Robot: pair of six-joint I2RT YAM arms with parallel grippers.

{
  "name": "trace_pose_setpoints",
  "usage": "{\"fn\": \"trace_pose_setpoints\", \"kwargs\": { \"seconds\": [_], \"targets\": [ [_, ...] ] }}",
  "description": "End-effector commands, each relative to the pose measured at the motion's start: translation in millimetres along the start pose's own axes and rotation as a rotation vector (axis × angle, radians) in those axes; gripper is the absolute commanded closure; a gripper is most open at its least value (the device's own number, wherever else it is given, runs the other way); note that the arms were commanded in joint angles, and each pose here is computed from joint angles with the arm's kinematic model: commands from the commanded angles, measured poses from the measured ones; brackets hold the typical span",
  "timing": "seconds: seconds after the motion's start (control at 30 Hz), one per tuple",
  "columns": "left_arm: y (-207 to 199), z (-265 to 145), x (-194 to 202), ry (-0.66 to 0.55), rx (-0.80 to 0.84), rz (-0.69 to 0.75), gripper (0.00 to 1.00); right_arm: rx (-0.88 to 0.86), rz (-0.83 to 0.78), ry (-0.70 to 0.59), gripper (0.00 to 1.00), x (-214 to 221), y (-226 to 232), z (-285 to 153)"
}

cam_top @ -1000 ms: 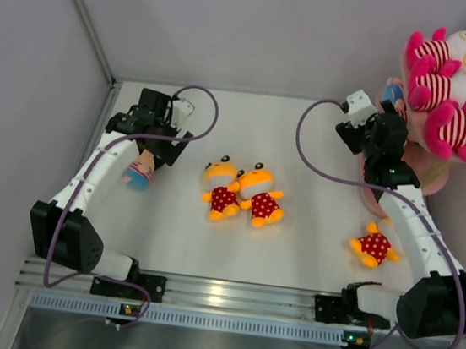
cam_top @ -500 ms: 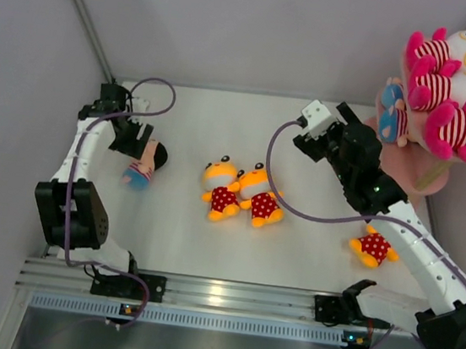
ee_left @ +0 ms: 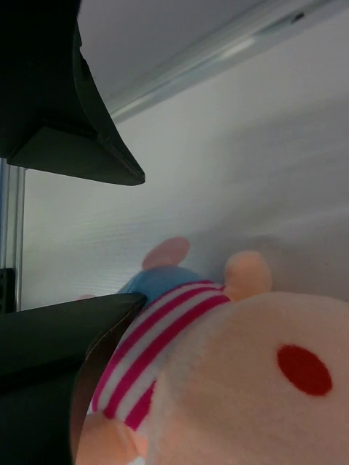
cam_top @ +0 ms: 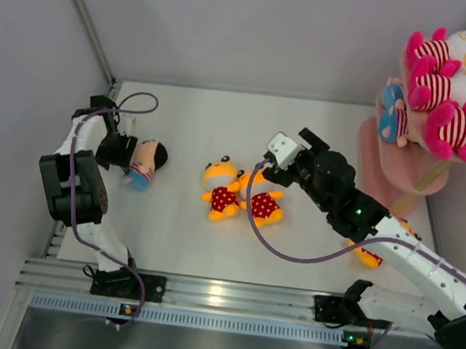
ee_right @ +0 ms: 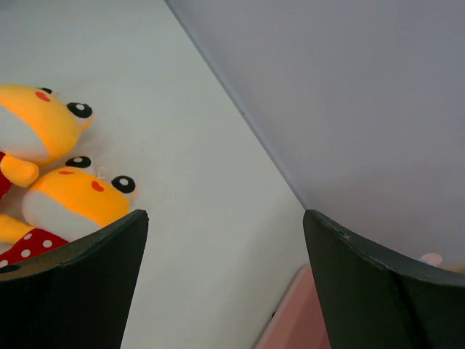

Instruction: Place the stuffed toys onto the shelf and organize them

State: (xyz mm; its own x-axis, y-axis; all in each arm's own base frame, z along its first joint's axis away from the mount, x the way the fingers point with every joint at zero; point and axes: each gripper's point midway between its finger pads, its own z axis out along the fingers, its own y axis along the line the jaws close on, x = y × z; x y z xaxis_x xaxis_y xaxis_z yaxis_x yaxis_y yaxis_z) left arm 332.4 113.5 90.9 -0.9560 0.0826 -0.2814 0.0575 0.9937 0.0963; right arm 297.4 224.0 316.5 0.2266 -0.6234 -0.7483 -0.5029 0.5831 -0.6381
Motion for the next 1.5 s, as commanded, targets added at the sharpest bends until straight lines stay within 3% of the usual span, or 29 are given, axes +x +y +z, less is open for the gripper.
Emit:
{"fn": "trace_pose_setpoints", "kwargs": {
  "seconds": [0.0,0.1,0.2,0.23,0.27,0.33,0.37,0.4,0.47,0.5,0.57,0.6,0.7,1.0,1.27,1.33,1.37,1.47],
  "targets": [
    [-32.0,-4.5,-19.4,-0.057,0.085,0.028,0.33,0.031,0.031,-0.058,0.12,-17.4,0.5,-0.4],
    [-69.1,-16.4,-26.4,-0.127,0.149,0.133,0.32,-0.036,0.076,-0.112,0.12,-25.0,19.3,2.2],
    [-96.8,-26.9,-25.9,-0.166,0.214,0.202,0.31,-0.161,0.134,-0.250,0.12,-46.9,51.2,9.3],
    [-101.3,-29.3,-26.2,-0.177,0.229,0.214,0.30,-0.204,0.159,-0.294,0.12,-54.2,61.8,11.6],
    [-105.9,-31.1,-26.0,-0.185,0.241,0.234,0.30,-0.288,0.155,-0.418,0.12,-73.6,79.5,10.8],
    [-109.7,-33.7,-28.0,-0.196,0.251,0.251,0.29,-0.391,0.122,-0.491,0.12,-78.8,111.0,24.4],
    [-110.8,-33.9,-29.4,-0.198,0.253,0.256,0.29,-0.435,0.103,-0.613,0.12,-102.4,117.5,23.0],
    [-108.5,-37.0,-35.0,-0.211,0.245,0.253,0.29,-0.498,0.101,-0.599,0.12,-95.5,141.8,42.3],
    [-107.5,-34.3,-38.9,-0.206,0.240,0.255,0.29,-0.559,0.107,-0.674,0.12,-126.9,147.5,59.1],
    [-107.7,-33.3,-43.3,-0.207,0.245,0.255,0.29,-0.631,0.121,-0.603,0.13,-109.7,178.1,87.4],
    [-109.2,-30.7,-46.7,-0.203,0.255,0.242,0.31,-0.644,0.132,-0.613,0.14,-131.2,183.2,113.5],
    [-110.1,-30.2,-49.0,-0.205,0.261,0.237,0.32,-0.683,0.137,-0.551,0.15,-112.0,209.9,135.8],
    [-115.6,-30.5,-47.8,-0.208,0.294,0.237,0.37,-0.693,0.142,-0.512,0.15,-102.5,239.2,163.0],
    [-129.2,-31.0,-49.8,-0.220,0.371,0.241,0.49,-0.658,0.158,-0.327,0.17,-77.3,314.8,207.2],
    [-132.4,-26.2,-52.0,-0.207,0.394,0.220,0.54,-0.537,0.116,-0.169,0.23,-59.1,345.3,236.5],
    [-127.7,-25.6,-53.2,-0.202,0.372,0.203,0.54,-0.524,0.113,-0.131,0.27,-64.0,345.9,241.8],
    [-125.4,-28.1,-55.8,-0.211,0.361,0.199,0.54,-0.529,0.119,-0.056,0.32,-45.9,355.2,244.1],
    [-111.1,-39.5,-62.9,-0.247,0.312,0.179,0.53,-0.497,0.140,0.005,0.49,-37.7,356.2,253.9]
  ]
}}
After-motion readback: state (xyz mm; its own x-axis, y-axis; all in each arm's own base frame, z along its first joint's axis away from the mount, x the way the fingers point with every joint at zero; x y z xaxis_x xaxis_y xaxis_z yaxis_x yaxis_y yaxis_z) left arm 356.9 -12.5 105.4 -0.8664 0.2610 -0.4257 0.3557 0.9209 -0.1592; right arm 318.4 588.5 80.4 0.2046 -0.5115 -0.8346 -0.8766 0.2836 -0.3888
